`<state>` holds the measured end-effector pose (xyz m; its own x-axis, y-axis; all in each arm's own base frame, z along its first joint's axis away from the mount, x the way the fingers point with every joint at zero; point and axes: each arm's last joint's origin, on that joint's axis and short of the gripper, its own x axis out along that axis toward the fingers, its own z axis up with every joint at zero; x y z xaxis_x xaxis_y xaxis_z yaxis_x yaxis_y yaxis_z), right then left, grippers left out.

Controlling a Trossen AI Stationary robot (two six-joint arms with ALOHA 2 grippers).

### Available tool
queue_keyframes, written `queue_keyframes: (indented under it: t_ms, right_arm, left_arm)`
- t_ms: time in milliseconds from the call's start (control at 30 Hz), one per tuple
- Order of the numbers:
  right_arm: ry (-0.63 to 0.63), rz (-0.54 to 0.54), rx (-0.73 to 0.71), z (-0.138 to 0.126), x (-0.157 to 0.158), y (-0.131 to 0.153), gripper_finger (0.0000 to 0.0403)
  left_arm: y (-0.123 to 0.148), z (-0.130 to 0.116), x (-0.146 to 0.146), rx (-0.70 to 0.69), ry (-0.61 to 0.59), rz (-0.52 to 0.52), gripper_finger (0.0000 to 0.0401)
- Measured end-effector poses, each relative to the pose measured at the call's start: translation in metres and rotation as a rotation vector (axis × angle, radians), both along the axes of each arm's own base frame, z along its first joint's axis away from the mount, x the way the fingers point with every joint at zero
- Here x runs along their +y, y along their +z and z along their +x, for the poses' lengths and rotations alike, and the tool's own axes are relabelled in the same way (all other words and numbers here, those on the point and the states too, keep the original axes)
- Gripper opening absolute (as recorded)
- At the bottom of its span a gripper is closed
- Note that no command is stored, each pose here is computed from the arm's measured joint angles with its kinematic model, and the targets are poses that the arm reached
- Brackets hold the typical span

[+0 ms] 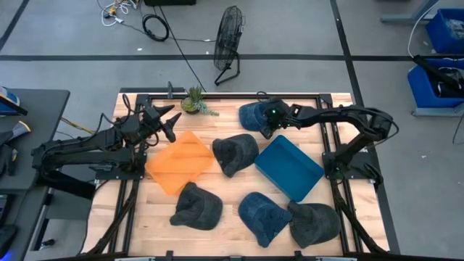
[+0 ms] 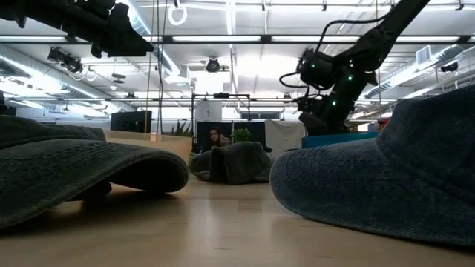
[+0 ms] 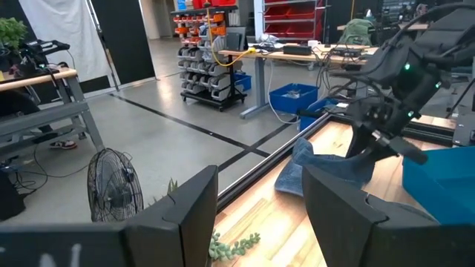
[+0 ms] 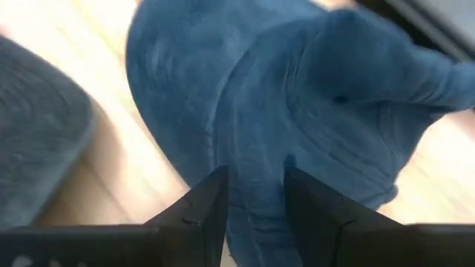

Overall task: Pick & Place hat
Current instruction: Put the top blue cap into the blue bin

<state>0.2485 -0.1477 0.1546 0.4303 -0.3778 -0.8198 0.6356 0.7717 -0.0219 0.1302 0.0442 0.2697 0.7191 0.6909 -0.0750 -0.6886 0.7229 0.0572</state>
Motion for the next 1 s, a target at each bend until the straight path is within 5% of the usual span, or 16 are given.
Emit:
queue_keyframes:
  t_ms: [133, 333, 500, 1000]
  right_arm:
    - [-0.034, 0.004, 0.03, 0.001, -0.001, -0.008, 0.0117]
    - [-0.032, 0.002, 0.025, 0.001, -0.001, -0.007, 0.0018]
    - [-0.07, 0.004, -0.017, -0.001, 0.0, 0.009, 0.0025]
    - [-0.078, -0.076, -0.179, -0.02, 0.052, 0.179, 0.0007]
  left_arm:
    - [0.0, 0.0, 0.0, 0.0, 0.0, 0.0, 0.0199]
    - [0.0, 0.0, 0.0, 0.0, 0.0, 0.0, 0.0199]
    - [0.0, 0.0, 0.0, 0.0, 0.0, 0.0, 0.0199]
    - [0.0, 0.0, 0.0, 0.001, 0.0, 0.0, 0.02]
